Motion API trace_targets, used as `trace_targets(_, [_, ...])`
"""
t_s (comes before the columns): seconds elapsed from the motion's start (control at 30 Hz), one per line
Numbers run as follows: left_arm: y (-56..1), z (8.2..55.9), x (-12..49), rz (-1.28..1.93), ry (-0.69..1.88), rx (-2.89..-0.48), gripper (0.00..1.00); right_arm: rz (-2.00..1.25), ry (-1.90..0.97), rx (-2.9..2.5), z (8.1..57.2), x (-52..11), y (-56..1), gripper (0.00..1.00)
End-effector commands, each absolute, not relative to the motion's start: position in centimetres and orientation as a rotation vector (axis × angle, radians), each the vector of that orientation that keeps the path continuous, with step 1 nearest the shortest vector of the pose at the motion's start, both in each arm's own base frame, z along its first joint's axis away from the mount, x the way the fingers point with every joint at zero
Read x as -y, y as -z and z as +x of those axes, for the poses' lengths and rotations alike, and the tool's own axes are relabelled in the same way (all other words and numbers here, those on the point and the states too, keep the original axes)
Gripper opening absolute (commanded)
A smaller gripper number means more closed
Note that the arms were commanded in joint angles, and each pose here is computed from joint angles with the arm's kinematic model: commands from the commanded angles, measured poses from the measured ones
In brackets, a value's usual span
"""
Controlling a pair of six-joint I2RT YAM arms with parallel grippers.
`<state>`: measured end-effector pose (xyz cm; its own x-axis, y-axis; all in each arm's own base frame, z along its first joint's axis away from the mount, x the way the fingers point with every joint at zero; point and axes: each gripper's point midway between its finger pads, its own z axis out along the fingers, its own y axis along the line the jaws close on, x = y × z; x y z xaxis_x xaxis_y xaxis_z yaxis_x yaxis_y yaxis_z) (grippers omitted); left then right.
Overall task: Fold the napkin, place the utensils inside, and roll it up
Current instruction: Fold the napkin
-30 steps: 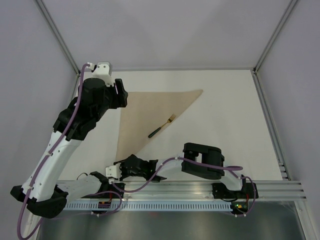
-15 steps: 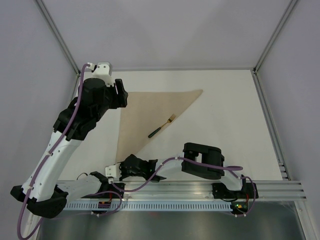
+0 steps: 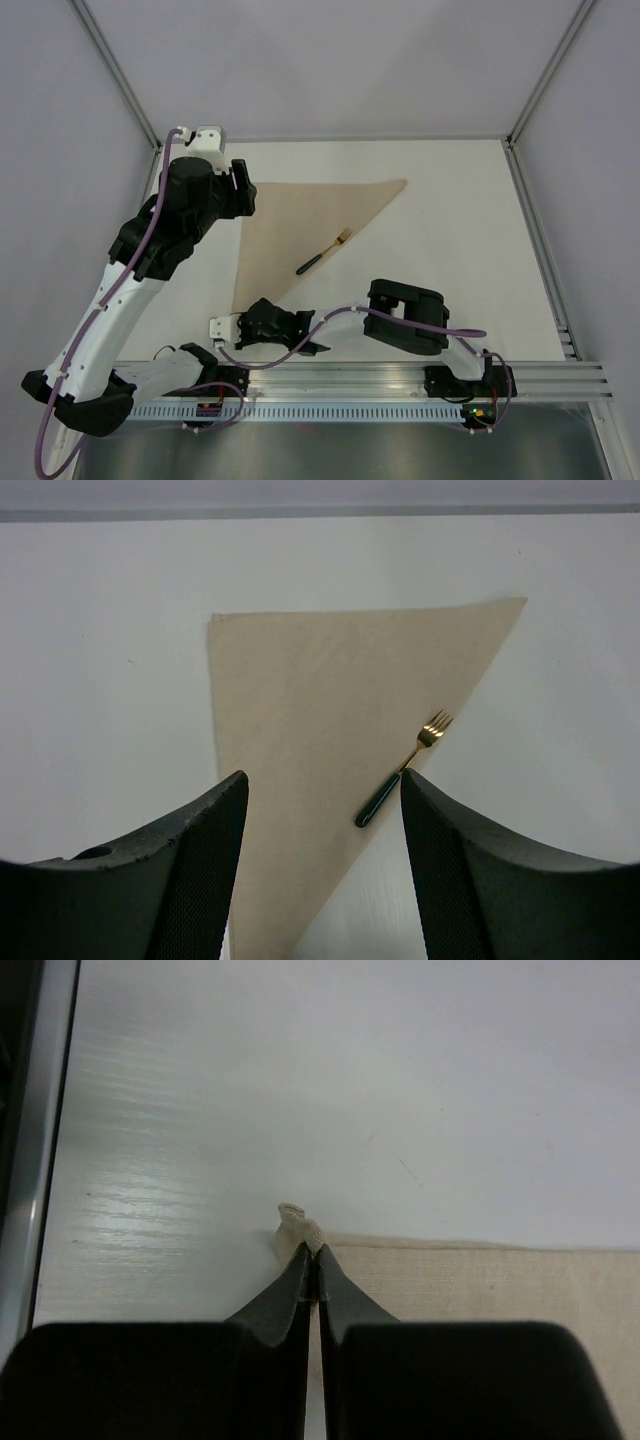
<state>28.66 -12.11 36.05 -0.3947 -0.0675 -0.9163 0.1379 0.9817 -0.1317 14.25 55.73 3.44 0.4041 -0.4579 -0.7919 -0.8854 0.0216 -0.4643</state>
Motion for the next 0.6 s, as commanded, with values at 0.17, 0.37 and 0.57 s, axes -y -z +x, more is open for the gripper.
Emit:
trace_targets(0.17, [-37.0, 29.0, 11.9, 0.048, 0.217, -1.925, 0.68, -1.474, -0.538, -1.269, 17.4, -56.6, -7.8, 0.05])
trace_targets(0.37, [-37.6, 28.9, 12.0, 0.051, 0.231, -1.907, 0.68, -1.415, -0.481, -1.335, 20.3, -55.1, -9.3, 0.04])
trace_targets(0.57, [-37.7, 29.3, 12.7, 0.067, 0.254, -1.901, 0.68, -1.324, -0.406, -1.448, 24.9, -51.9, -10.4, 0.02])
